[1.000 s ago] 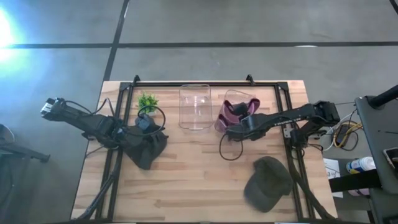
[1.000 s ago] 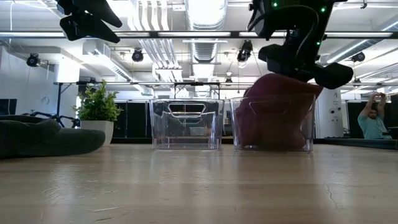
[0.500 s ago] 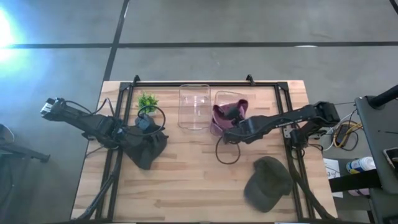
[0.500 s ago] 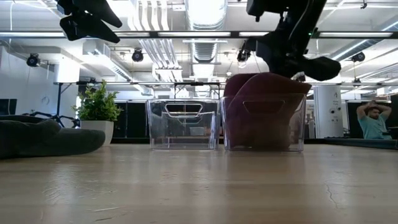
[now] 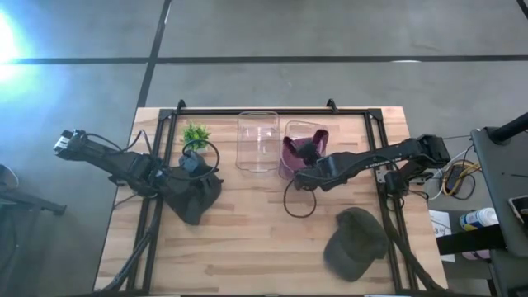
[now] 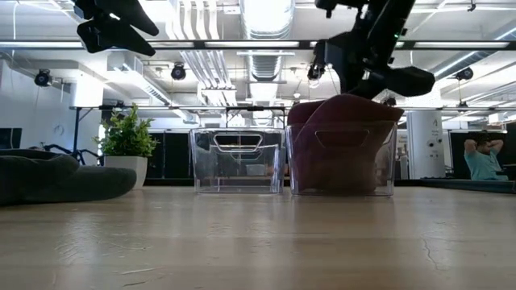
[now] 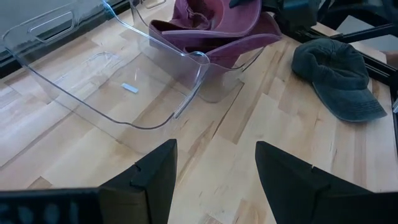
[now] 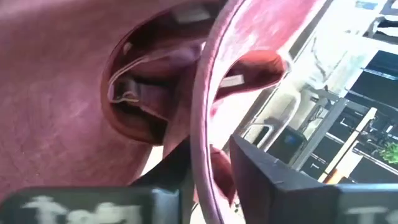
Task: Pick & Place hat
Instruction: Put the red cap into the right transparent bin, then put the left black cap into the left transparent bin
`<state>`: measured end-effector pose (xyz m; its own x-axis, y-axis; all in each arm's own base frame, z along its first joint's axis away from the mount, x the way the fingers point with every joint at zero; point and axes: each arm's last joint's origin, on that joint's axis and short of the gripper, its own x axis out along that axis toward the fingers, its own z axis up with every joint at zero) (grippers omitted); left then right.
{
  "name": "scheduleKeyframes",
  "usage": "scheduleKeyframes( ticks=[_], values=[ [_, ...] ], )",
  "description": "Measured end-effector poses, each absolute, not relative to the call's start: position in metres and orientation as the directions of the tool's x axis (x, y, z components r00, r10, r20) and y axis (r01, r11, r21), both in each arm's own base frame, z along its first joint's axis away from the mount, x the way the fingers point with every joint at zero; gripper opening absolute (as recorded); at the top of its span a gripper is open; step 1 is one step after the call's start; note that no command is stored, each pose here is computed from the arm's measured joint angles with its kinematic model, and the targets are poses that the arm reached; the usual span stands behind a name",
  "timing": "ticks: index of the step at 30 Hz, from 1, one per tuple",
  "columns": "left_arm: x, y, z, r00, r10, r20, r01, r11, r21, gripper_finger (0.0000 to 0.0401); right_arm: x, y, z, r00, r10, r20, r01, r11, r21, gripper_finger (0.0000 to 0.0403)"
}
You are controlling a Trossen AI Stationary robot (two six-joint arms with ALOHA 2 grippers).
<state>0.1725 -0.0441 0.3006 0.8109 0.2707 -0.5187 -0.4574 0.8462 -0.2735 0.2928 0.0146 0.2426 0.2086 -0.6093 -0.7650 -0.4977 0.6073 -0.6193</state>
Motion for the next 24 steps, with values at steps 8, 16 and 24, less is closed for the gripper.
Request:
scheduleKeyframes(
  ticks=[8,16,24],
  values=[
    [0.172,-0.044,0.301,0.811,0.271,-0.519,-0.46,0.843,-0.279,0.0211,0.294,0.018,0.258,0.205,-0.608,-0.767,-0.474,0.624,-0.621,0.0145],
    [0.173,-0.044,0.301,0.811,0.27,-0.519,-0.462,0.84,-0.284,0.0211,0.278,0.038,0.262,0.137,-0.611,-0.78,-0.464,0.656,-0.595,0.0154],
    [0.174,-0.045,0.302,0.824,0.265,-0.501,-0.454,0.838,-0.304,0.0211,0.267,0.078,0.262,0.203,-0.588,-0.783,-0.469,0.643,-0.606,0.0156]
  ],
)
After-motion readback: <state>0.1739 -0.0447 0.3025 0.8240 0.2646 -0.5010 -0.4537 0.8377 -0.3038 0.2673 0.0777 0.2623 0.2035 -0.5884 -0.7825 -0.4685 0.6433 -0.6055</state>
